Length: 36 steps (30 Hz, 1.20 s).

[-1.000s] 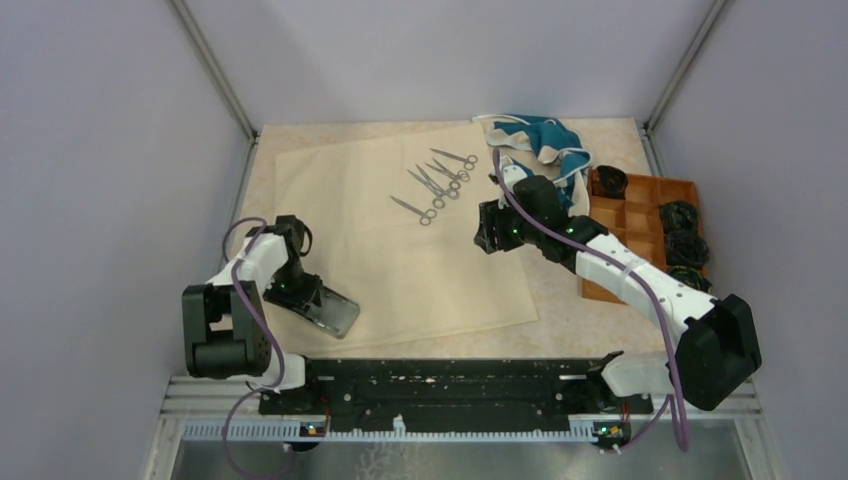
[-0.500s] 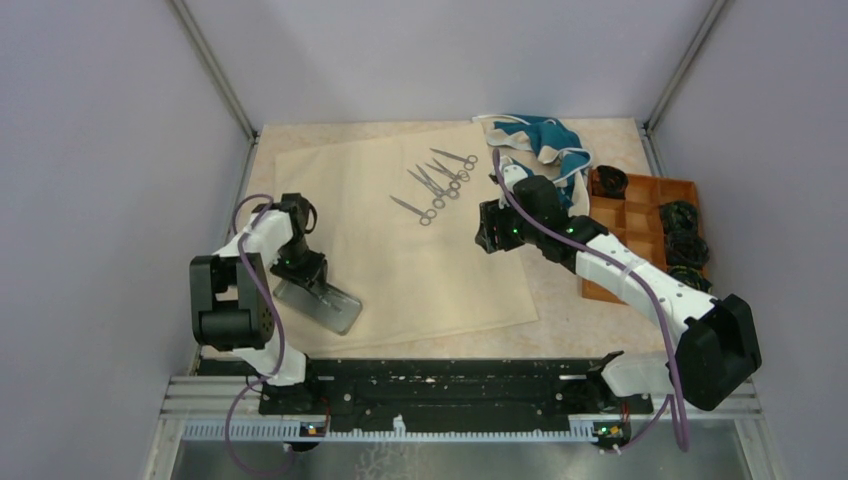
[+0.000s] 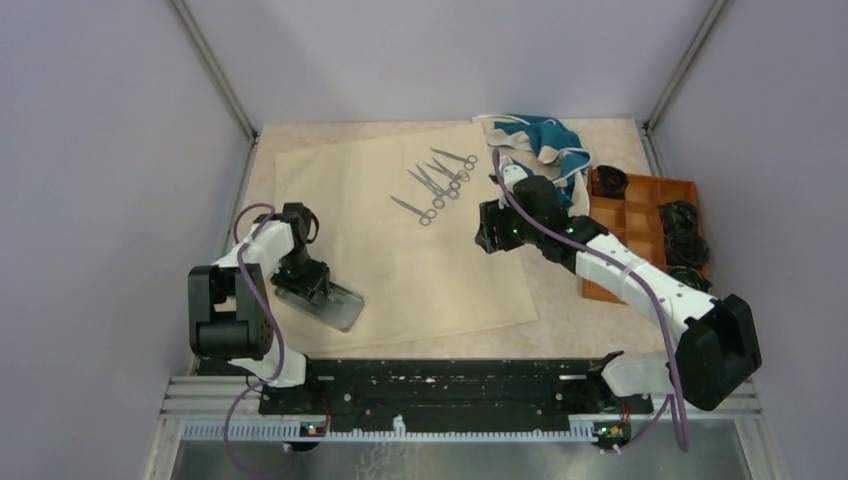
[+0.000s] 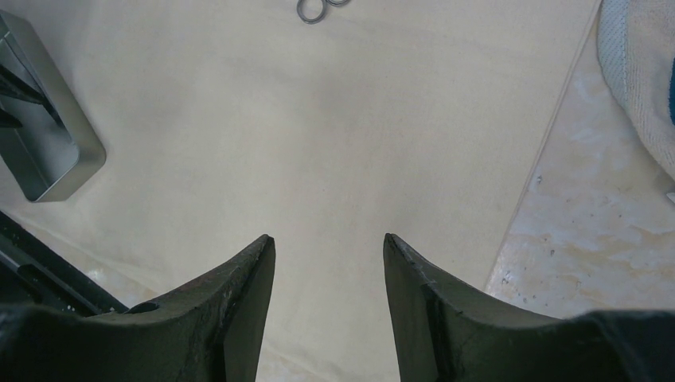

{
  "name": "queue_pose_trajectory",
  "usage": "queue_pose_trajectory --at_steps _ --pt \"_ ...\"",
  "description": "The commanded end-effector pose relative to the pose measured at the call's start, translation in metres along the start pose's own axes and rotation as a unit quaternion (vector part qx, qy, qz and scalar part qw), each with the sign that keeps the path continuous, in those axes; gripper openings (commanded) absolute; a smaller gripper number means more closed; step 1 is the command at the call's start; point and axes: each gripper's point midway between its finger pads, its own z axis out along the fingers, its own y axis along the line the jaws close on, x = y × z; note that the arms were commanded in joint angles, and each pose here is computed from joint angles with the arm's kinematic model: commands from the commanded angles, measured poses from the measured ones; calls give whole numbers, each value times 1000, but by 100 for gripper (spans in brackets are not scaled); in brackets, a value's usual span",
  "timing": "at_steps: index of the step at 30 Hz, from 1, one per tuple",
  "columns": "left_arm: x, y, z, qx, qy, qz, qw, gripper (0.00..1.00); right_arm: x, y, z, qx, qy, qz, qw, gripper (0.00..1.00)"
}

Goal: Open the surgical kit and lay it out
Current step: Adjust the medical item in the container, then pick up the medical item from the container.

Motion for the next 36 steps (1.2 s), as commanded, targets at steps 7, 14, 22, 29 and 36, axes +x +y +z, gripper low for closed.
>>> queue_pose_trajectory --at_steps 7,14,22,29,36 --pt "-14 -19 0 50 -31 13 998 49 -15 6 -6 -5 -18 -9 1000 53" --pt "-15 -19 14 39 -28 8 999 38 -17 8 -7 -8 -17 -10 1000 53" --pt "-17 -15 18 35 -39 14 999 27 -20 9 -9 -9 -20 -9 1000 52" --pt "-14 -11 27 42 -41 23 998 28 -24 13 -15 -17 -27 -4 999 52" --pt "-8 -2 0 80 -43 32 995 15 -28 19 -21 -33 -38 -2 999 52"
